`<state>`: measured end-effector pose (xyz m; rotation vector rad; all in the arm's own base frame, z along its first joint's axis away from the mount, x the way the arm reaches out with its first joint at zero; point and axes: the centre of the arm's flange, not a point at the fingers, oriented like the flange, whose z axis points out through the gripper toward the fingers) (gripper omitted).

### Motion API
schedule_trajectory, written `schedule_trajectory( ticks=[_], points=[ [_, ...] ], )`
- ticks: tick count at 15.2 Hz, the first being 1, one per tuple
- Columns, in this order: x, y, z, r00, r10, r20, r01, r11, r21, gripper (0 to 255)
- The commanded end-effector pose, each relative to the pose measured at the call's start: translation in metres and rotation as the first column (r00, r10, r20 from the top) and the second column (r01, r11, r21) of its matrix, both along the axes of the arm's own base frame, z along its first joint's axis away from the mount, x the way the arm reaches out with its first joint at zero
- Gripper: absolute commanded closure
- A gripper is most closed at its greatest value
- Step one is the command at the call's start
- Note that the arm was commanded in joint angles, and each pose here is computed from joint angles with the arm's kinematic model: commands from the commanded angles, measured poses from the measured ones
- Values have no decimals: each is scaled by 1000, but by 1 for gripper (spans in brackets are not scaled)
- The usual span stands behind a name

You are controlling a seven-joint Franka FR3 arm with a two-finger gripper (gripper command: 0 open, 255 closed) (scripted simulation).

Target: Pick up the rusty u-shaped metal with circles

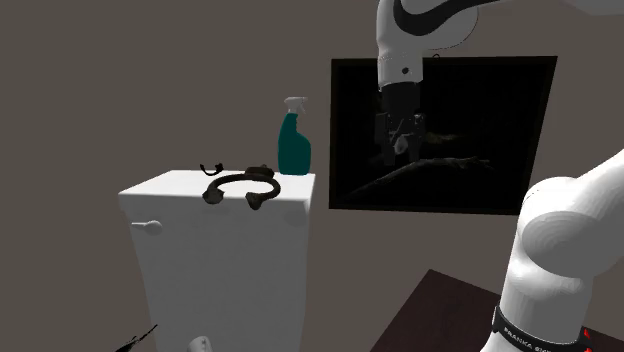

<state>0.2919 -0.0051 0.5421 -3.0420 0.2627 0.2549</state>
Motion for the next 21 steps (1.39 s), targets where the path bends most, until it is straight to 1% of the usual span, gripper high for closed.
schedule_trajectory(
  ticks=[1,6,11,16,21],
  points=[
    [0,0,0,1000,0,0,0,1000,0,0],
    [53,22,-15,998,-35,50,36,999,-13,0],
    [106,41,-28,993,-69,101,72,997,-23,0],
    [162,59,-38,983,-102,151,108,994,-32,0],
    [218,74,-45,970,-134,202,145,989,-39,0]
  ],
)
